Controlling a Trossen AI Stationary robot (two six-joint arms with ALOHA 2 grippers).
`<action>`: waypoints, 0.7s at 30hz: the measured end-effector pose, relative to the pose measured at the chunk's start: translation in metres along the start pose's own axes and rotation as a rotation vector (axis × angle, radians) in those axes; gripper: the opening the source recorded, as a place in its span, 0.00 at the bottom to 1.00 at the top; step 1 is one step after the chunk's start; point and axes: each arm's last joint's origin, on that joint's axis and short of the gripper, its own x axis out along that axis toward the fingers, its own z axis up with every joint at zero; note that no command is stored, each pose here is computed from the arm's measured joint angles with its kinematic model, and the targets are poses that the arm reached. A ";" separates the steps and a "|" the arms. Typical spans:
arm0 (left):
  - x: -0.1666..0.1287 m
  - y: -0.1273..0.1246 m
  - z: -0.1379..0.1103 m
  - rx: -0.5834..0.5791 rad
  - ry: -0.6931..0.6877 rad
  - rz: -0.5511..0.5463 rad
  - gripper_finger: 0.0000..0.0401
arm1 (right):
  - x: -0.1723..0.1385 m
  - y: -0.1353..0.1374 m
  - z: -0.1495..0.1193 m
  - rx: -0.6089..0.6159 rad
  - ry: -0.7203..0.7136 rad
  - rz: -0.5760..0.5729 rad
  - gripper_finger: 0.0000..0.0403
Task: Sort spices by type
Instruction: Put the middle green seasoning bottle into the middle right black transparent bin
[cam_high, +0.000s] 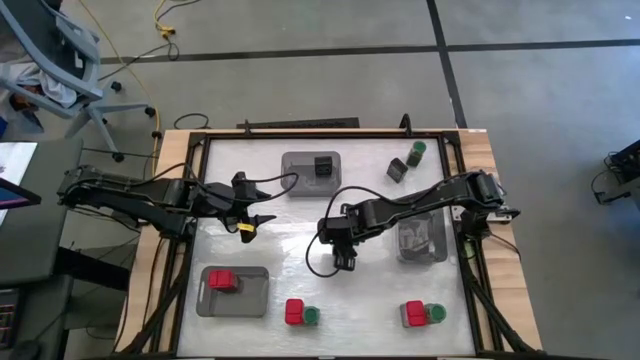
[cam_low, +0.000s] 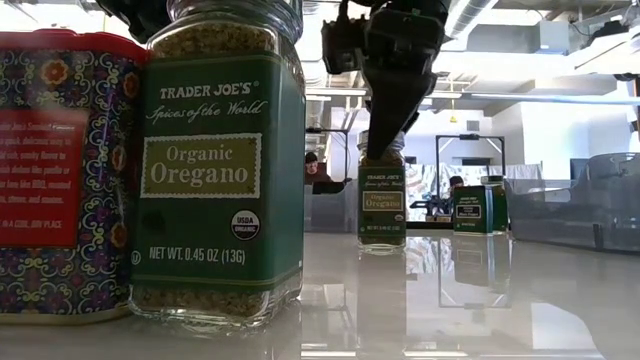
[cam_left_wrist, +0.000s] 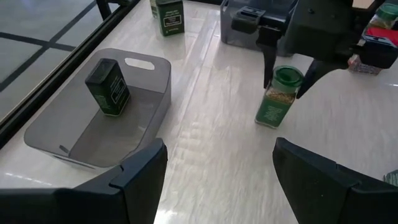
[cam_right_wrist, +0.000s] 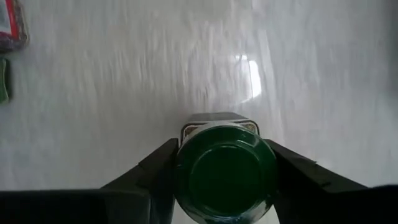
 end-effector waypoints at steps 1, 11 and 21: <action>0.000 0.000 0.000 0.000 0.000 0.000 0.70 | 0.000 0.000 0.000 -0.020 0.000 0.000 0.55; 0.000 0.000 0.001 0.041 -0.006 -0.001 0.70 | -0.036 -0.003 0.000 -0.032 -0.008 -0.014 0.55; 0.000 0.000 0.001 0.004 -0.006 -0.001 0.70 | -0.150 -0.020 -0.060 -0.049 -0.193 -0.005 0.55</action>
